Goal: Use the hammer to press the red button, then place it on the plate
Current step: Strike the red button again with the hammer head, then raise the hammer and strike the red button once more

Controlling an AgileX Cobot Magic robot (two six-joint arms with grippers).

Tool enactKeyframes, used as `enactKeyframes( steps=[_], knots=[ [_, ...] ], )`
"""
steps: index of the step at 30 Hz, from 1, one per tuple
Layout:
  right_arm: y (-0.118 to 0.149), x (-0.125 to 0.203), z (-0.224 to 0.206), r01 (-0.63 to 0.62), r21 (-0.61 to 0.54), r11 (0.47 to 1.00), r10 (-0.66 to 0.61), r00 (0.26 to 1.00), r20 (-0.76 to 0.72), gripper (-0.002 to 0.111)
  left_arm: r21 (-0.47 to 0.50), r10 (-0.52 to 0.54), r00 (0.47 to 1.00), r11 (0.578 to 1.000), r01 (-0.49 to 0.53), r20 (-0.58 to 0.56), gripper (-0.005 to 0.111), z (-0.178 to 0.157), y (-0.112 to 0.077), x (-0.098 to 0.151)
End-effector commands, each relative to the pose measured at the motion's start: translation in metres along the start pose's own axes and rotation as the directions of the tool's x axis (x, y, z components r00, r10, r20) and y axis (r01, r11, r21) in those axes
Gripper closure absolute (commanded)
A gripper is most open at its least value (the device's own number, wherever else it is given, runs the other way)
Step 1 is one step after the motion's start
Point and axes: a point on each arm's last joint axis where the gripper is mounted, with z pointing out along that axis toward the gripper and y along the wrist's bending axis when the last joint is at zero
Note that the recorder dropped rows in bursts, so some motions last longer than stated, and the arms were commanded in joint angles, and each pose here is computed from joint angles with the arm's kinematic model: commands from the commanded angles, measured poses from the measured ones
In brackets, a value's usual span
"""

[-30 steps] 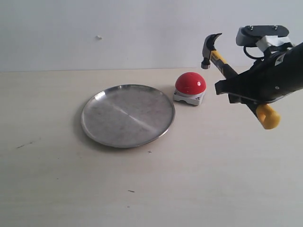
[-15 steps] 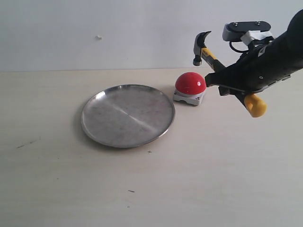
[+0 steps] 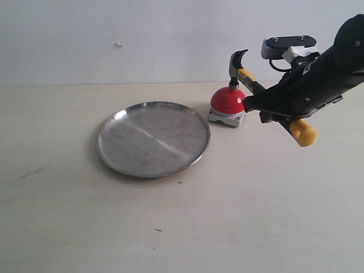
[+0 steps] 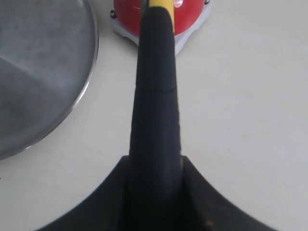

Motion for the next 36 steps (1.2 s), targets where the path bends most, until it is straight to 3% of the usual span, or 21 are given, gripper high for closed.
enactKeyframes(
  steps=[1, 11, 22, 27, 32, 36],
  knots=[
    [0.002, -0.02, -0.011, 0.007, -0.006, 1.0, -0.006, 0.991, 0.136, 0.108, 0.006, 0.003, 1.0, 1.0, -0.003, -0.004, 0.107, 0.0, 0.0, 0.0],
    [0.006, -0.045, -0.03, 0.03, -0.016, 0.999, -0.026, 0.98, 0.197, 0.108, 0.006, 0.003, 1.0, 1.0, -0.003, -0.004, 0.107, 0.0, 0.0, 0.0],
    [0.012, -0.071, -0.08, 0.047, -0.02, 0.999, -0.037, 0.937, 0.348, 0.108, 0.006, 0.003, 1.0, 1.0, -0.003, -0.004, 0.107, 0.0, 0.0, 0.0],
    [0.011, -0.063, -0.062, 0.046, -0.028, 0.999, -0.038, 0.968, 0.248, 0.108, 0.006, 0.003, 1.0, 1.0, -0.003, -0.004, 0.107, 0.0, 0.0, 0.0],
    [0.005, -0.03, 0.004, 0.053, -0.032, 0.998, -0.056, 0.994, -0.092, 0.108, 0.006, 0.003, 1.0, 1.0, -0.003, -0.004, 0.107, 0.0, 0.0, 0.0],
    [0.01, -0.042, -0.013, 0.02, -0.068, 0.997, -0.019, 1.0, 0.019, 0.108, 0.006, 0.003, 1.0, 1.0, -0.003, -0.004, 0.107, 0.0, 0.0, 0.0]
  ],
)
